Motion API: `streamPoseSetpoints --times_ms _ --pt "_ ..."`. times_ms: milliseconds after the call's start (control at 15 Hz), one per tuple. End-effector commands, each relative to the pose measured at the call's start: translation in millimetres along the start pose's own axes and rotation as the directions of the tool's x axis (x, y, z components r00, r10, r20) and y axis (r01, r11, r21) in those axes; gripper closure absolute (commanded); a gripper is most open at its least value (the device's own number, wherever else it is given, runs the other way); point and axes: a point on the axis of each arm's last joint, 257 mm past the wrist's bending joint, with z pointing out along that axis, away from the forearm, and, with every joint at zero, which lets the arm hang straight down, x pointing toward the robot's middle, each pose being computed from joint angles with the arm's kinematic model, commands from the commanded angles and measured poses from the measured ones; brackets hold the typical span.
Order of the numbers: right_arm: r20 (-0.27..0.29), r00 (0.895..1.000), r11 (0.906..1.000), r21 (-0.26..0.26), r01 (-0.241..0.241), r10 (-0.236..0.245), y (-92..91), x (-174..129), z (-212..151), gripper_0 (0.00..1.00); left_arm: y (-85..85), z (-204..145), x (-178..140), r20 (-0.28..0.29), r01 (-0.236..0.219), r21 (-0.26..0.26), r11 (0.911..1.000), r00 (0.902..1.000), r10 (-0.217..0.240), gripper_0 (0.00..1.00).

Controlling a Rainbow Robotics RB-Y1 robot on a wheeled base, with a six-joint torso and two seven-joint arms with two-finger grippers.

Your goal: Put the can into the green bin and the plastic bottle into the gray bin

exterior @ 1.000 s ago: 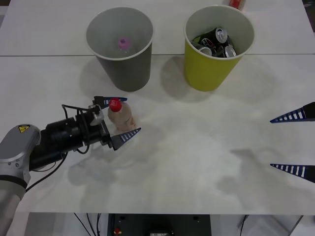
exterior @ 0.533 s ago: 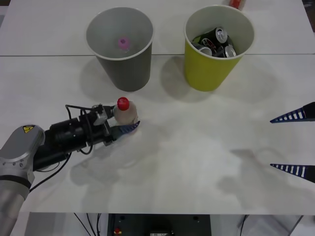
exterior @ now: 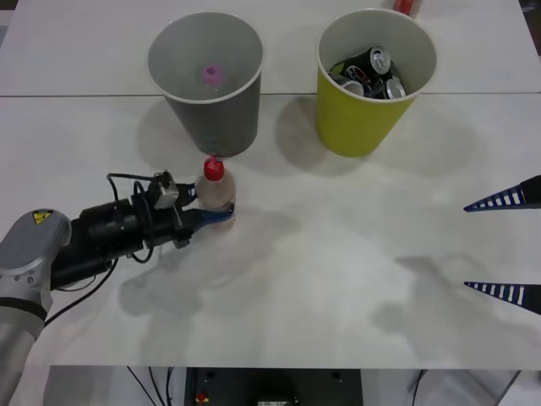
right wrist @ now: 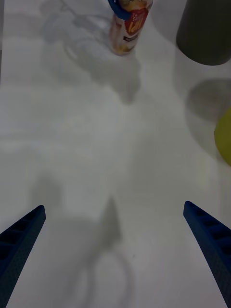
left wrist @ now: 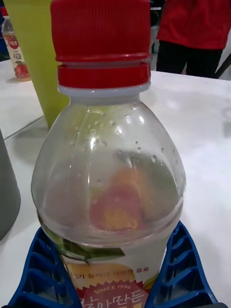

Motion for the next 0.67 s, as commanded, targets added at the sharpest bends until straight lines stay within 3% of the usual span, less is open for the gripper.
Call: streamPoseSetpoints --times_ms 67,200,400,467,667 --pt "0.000 1.000 1.0000 0.000 0.000 0.000 0.0 0 0 0.00 9.5 -14 -7 -0.066 0.041 0.023 0.9989 0.9970 -0.039 1.00" --pt "0.000 1.000 1.0000 0.000 0.000 0.000 0.0 0 0 0.00 16.6 -33 -17 -0.155 0.096 0.049 0.9942 0.9841 -0.087 1.00" --pt "0.000 1.000 1.0000 0.000 0.000 0.000 0.0 0 0 0.00 22.9 -65 -39 -0.280 0.183 0.067 0.9808 0.9470 -0.157 0.99" --pt "0.000 1.000 1.0000 0.000 0.000 0.000 0.0 0 0 0.00 25.8 -79 -49 -0.330 0.214 0.060 0.9750 0.9262 -0.183 0.99" --pt "0.000 1.000 1.0000 0.000 0.000 0.000 0.0 0 0 0.00 29.3 -110 -71 -0.444 0.246 0.037 0.9686 0.8725 -0.205 0.99"
